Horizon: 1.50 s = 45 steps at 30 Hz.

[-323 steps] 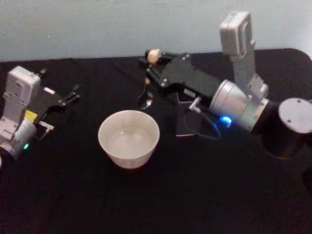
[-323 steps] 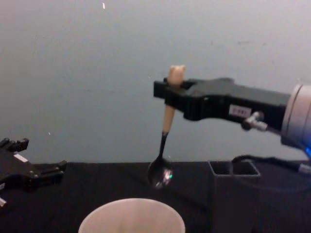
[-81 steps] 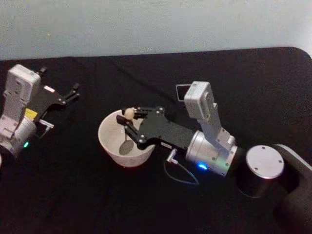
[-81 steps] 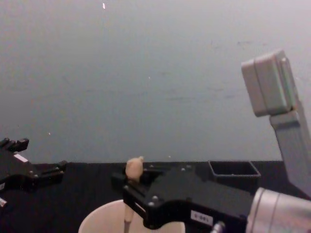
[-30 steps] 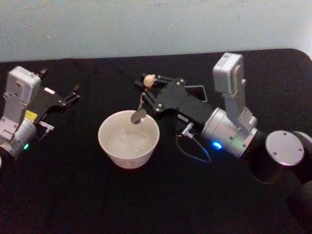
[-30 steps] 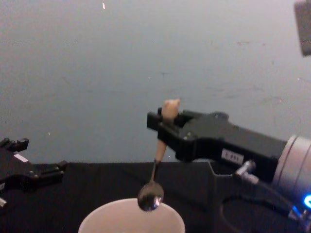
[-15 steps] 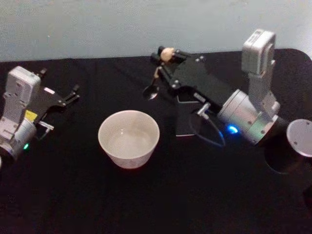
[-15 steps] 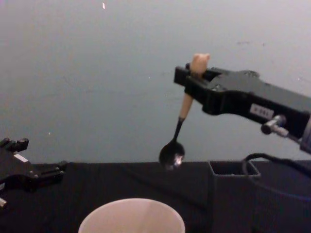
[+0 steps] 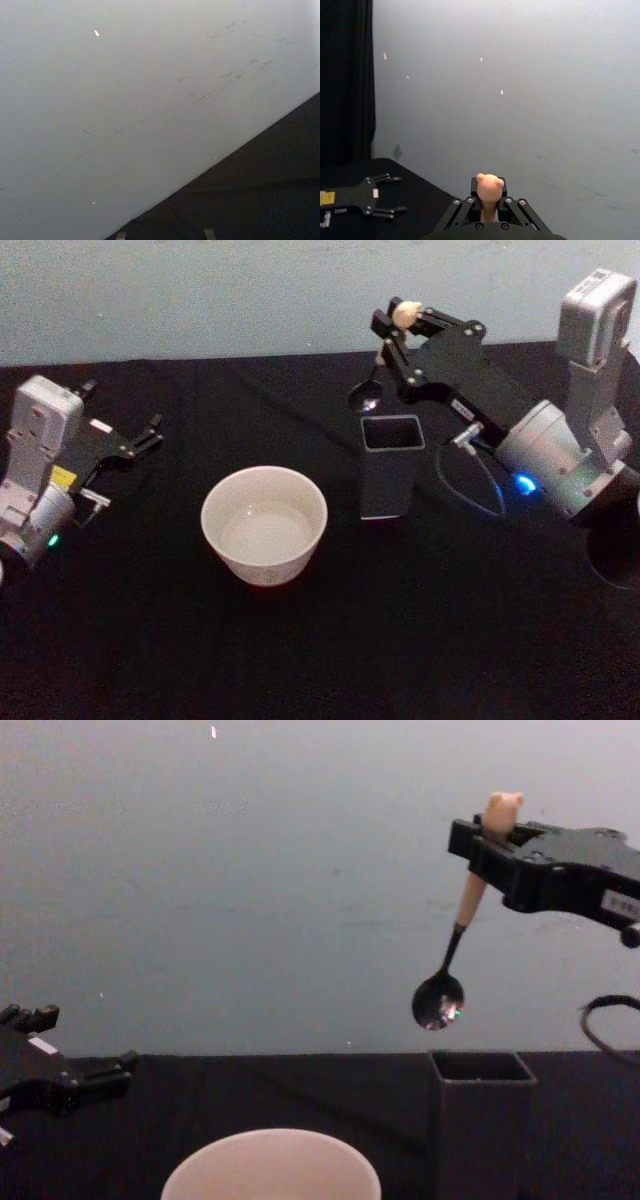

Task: Pick up the stirring spoon with one hand, stir inside the cup, then place it back in its original position.

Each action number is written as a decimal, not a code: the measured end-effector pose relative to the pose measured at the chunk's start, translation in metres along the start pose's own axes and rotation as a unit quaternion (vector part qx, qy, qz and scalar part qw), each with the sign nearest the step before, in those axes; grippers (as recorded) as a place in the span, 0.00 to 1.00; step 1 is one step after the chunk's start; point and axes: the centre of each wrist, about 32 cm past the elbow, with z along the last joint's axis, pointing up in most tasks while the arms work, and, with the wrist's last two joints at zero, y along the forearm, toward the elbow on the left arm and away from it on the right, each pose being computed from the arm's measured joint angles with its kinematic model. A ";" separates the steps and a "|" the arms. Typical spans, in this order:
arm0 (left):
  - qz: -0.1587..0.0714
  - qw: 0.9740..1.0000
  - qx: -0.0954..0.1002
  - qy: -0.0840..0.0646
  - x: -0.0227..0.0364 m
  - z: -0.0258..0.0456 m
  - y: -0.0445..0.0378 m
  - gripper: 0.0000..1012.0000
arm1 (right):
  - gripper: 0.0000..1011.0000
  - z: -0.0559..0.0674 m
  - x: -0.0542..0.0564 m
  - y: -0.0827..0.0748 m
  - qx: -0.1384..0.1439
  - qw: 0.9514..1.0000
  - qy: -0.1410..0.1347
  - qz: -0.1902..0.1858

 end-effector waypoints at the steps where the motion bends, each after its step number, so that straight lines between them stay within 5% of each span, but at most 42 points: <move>1: 0.000 1.000 0.000 0.000 0.0000 0.0000 0.0000 0.99 | 0.17 0.001 0.000 -0.001 -0.002 1.000 -0.001 -0.002; 17: 0.000 1.000 0.000 0.000 0.0000 0.0000 0.0000 0.99 | 0.17 0.003 0.002 -0.019 -0.031 0.999 -0.008 -0.016; 45: 0.000 1.000 0.000 0.000 0.0000 0.0000 0.0000 0.99 | 0.17 -0.031 -0.006 -0.022 -0.117 0.993 0.021 -0.007</move>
